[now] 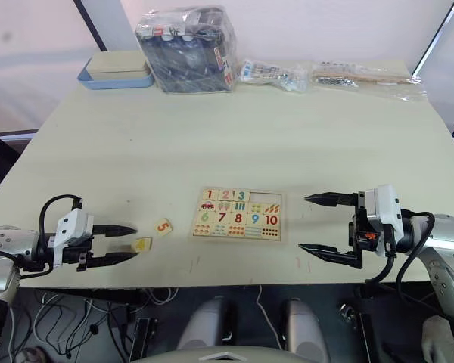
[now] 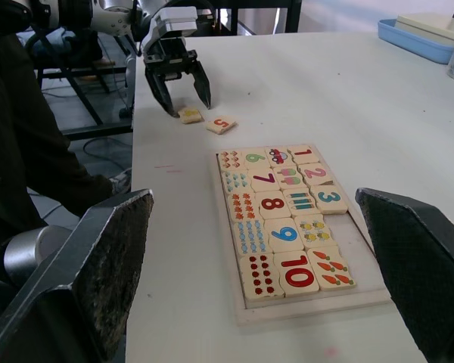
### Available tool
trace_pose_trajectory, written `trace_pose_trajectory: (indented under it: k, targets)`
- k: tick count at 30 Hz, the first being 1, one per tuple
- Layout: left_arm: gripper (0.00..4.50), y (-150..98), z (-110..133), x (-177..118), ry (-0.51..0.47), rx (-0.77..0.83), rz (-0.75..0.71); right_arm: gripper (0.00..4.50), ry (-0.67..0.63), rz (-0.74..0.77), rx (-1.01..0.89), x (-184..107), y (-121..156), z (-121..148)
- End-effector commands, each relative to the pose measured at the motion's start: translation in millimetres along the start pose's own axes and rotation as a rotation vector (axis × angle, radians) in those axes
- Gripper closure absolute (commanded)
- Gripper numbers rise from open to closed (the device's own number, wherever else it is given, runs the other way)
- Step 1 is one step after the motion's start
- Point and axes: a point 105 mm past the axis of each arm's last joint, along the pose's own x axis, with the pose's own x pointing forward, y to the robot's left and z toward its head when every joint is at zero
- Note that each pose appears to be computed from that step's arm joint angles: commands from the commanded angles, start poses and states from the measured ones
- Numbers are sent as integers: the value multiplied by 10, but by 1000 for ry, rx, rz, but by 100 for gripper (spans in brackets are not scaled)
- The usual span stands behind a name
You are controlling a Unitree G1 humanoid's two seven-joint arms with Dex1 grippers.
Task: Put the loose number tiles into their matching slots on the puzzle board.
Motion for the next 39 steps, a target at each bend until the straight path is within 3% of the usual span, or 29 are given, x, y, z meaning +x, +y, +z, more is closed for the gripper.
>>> trace_pose_trajectory:
  k: [1, 2, 9, 17, 22, 27, 34, 39]
  targets:
    - [327, -55, -25, 31, 3, 4, -38, 0, -17, 5, -49, 19, 30, 85]
    - [352, -62, -11, 26, -1, 9, -43, 0, -17, 4, -48, 19, 31, 84]
    - [352, -6, 198, -79, -28, 42, -33, 0, -26, -4, -49, 38, 18, 76]
    - [352, 156, 650, -283, 49, 39, 13, 0, -45, -15, -63, 77, -21, 57]
    - [352, 233, 1075, -351, 98, 77, 7, 0, -55, -33, -75, 70, -67, 62]
    - [352, 259, 1524, -260, 175, 101, 8, 0, -47, -68, -87, -2, -111, 62]
    - [352, 291, 1867, -9, 315, 57, -29, 0, -37, -104, -120, -86, -128, 137]
    - [352, 297, 2098, 286, 337, 30, -46, 0, -9, -142, -135, -190, -120, 148]
